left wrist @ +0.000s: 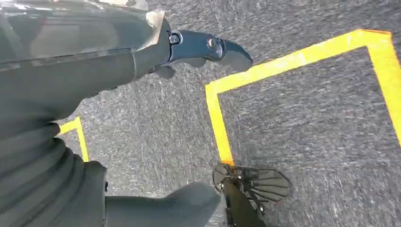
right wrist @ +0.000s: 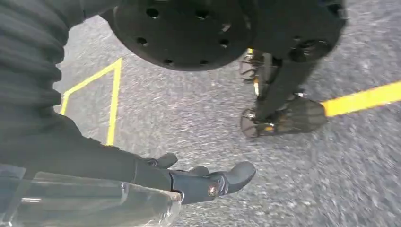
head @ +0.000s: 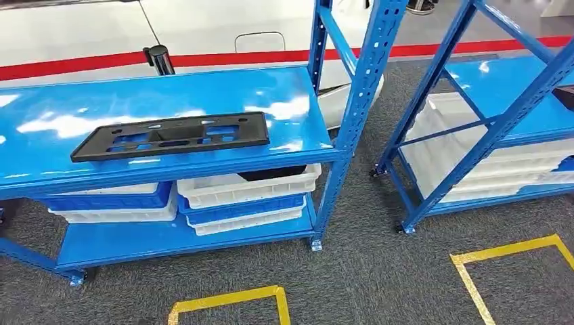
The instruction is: Take the parts from the cabinet and place them on the table.
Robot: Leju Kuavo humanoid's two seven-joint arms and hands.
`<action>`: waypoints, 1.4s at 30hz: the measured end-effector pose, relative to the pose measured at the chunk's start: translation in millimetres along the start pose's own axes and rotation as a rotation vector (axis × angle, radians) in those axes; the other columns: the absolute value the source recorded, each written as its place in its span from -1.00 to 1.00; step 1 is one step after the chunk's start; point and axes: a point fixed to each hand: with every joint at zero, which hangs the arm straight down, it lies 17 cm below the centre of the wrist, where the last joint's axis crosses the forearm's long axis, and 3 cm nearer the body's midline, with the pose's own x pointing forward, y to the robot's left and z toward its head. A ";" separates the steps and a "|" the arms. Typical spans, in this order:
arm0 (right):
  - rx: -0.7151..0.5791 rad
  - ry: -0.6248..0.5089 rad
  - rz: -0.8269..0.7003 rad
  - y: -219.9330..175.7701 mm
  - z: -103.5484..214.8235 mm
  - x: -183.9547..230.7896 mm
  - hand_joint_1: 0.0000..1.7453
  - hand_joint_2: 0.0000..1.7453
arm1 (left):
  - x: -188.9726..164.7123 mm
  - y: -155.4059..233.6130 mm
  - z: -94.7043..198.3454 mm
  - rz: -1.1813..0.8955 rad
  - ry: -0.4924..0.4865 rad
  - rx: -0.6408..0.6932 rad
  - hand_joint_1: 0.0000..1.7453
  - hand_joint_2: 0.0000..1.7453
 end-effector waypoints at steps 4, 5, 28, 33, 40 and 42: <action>0.003 0.007 0.009 1.8 -0.1 0.0 -1.00 1.00 | 1.2 -0.5 0.0 0.001 -0.005 -0.003 -1.00 1.00; 0.004 0.009 0.011 2.1 -0.1 -0.3 -1.00 1.00 | 1.1 -0.5 0.0 0.001 -0.004 -0.003 -1.00 1.00; -0.049 0.030 0.016 -16.9 1.0 -17.4 -1.00 1.00 | -25.1 23.6 2.5 0.026 0.028 0.063 -1.00 1.00; -0.057 0.026 0.014 -21.4 1.6 -19.8 -1.00 -1.00 | -30.3 28.7 3.4 0.029 0.030 0.076 -1.00 -1.00; -0.059 0.023 0.006 -24.5 2.6 -22.8 -1.00 1.00 | -38.5 32.5 5.4 0.040 0.032 0.083 -1.00 -1.00; -0.057 0.020 0.004 -23.9 3.0 -23.6 -1.00 1.00 | -41.2 33.9 6.0 0.042 0.033 0.087 -1.00 -1.00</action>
